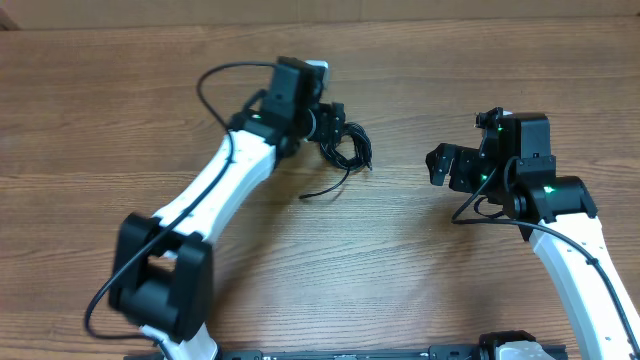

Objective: Untangle cables

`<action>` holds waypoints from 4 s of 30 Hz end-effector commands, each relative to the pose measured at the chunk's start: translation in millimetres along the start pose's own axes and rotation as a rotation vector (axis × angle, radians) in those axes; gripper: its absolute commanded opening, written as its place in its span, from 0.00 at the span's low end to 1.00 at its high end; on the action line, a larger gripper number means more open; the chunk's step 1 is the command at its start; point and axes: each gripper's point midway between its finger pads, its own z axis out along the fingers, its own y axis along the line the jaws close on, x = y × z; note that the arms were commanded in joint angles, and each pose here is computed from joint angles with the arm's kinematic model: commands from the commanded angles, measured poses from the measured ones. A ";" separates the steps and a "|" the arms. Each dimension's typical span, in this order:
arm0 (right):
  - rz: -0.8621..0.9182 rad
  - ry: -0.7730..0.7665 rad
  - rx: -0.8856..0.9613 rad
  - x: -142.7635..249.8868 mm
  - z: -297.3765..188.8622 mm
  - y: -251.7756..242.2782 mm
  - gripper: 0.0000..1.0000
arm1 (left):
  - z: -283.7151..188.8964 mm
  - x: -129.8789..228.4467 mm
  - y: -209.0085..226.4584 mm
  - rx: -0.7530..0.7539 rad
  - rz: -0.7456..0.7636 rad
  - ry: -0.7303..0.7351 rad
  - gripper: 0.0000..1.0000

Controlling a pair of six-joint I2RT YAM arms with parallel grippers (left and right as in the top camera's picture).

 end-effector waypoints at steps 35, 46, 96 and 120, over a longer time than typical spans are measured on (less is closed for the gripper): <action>-0.077 0.092 -0.382 12.8 -1.9 86.2 0.97 | -130.6 -25.5 -112.2 0.461 0.144 -0.075 0.04; -0.096 0.030 -0.413 -7.1 17.8 97.3 0.77 | -205.8 -51.1 -136.1 0.550 0.225 -0.265 0.04; -0.064 0.322 -0.153 69.3 54.1 70.1 0.59 | -139.7 -13.3 -23.2 0.320 -0.141 0.044 0.43; 0.195 0.291 -0.103 41.7 33.9 6.8 0.73 | 11.5 146.8 -91.7 0.266 -0.222 0.642 0.39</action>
